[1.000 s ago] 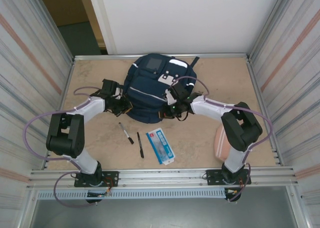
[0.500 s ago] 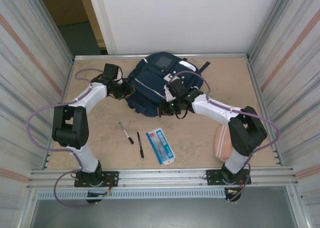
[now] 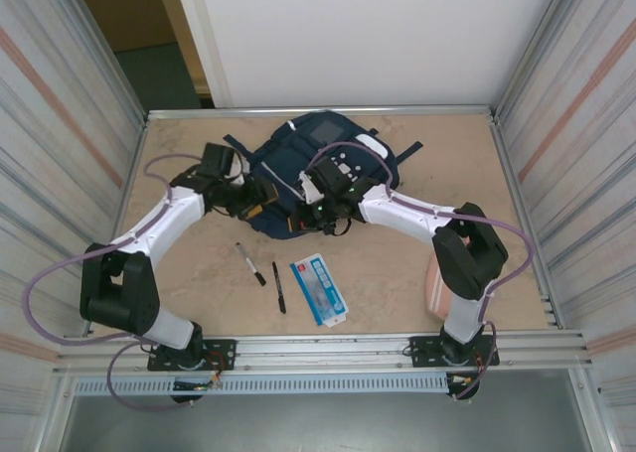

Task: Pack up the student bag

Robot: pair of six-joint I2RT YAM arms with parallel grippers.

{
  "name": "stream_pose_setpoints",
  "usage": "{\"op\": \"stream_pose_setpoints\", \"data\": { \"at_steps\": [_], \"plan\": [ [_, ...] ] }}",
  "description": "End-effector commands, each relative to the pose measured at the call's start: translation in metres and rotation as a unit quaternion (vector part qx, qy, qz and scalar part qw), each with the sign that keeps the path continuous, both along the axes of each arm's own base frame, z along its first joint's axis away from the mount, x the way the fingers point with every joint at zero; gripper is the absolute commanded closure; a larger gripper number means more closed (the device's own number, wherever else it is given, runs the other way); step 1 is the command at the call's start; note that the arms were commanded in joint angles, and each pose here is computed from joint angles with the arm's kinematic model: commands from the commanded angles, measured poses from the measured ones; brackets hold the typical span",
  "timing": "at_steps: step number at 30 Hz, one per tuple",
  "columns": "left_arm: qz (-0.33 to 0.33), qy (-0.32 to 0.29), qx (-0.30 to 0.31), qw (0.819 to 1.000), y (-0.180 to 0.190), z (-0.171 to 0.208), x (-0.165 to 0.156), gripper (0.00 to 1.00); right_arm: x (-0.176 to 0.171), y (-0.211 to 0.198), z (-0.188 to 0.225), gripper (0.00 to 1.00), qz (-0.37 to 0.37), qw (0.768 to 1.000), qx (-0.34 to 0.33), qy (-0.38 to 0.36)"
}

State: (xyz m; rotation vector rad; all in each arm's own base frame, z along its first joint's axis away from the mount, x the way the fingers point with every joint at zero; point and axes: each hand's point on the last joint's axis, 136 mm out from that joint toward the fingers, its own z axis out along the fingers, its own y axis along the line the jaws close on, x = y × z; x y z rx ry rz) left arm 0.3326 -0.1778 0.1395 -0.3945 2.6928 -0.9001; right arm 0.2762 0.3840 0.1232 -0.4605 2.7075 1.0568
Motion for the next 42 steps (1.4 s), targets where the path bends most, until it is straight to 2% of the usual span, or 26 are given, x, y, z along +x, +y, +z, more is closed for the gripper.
{"op": "stream_pose_setpoints", "data": {
  "at_steps": [1,3,6,10,13,17,18,22,27,31,36,37,39,40,42],
  "plan": [
    [0.034,0.039,0.055,0.997,0.006,-0.023,-0.016,0.45,-0.004,0.027,0.022,1.00,0.030,0.998,0.056,-0.004],
    [0.070,0.031,0.088,0.993,0.016,-0.031,-0.013,0.45,-0.007,0.031,0.021,1.00,0.036,0.997,0.062,-0.003],
    [0.129,0.033,0.094,0.987,0.026,-0.039,-0.008,0.45,-0.013,0.035,0.023,1.00,0.047,0.997,0.067,0.003],
    [0.149,0.025,0.094,0.984,0.027,-0.040,0.000,0.50,-0.021,0.039,0.020,1.00,0.063,0.996,0.070,-0.001],
    [0.153,0.014,0.108,0.982,0.028,-0.039,-0.001,0.65,-0.019,0.033,0.016,1.00,0.056,0.997,0.058,0.003],
    [0.144,0.004,0.127,0.981,0.035,-0.038,-0.003,0.96,-0.016,0.018,0.007,1.00,0.043,0.998,0.048,0.002],
    [0.143,0.003,0.130,0.981,0.036,-0.037,-0.003,1.00,-0.015,0.012,0.003,1.00,0.040,0.998,0.043,0.008],
    [0.123,-0.011,0.123,0.985,0.035,-0.036,0.000,1.00,-0.016,-0.014,-0.009,1.00,0.025,0.999,0.016,0.010],
    [0.123,0.001,0.098,0.987,0.039,-0.035,0.006,1.00,-0.017,-0.050,-0.029,1.00,0.013,0.999,-0.038,0.007],
    [0.122,-0.016,0.106,0.987,0.046,-0.029,0.014,1.00,-0.020,-0.063,-0.031,1.00,0.012,0.999,-0.043,-0.001],
    [0.103,-0.057,0.113,0.987,0.052,-0.022,0.056,1.00,-0.017,-0.058,-0.019,1.00,0.011,0.999,-0.031,-0.006],
    [0.101,-0.055,0.123,0.986,0.055,-0.021,0.065,0.96,-0.016,-0.055,-0.016,1.00,0.012,1.000,-0.025,-0.008],
    [0.114,-0.052,0.145,0.981,0.065,-0.017,0.076,0.72,-0.014,-0.049,-0.011,1.00,0.017,1.000,-0.018,-0.009],
    [0.121,-0.062,0.148,0.980,0.068,-0.013,0.081,0.66,-0.011,-0.046,-0.009,1.00,0.015,1.000,-0.019,-0.010],
    [0.140,-0.085,0.141,0.976,0.075,-0.003,0.086,0.62,-0.006,-0.041,-0.003,1.00,0.008,1.000,-0.016,-0.016]
  ]
}}
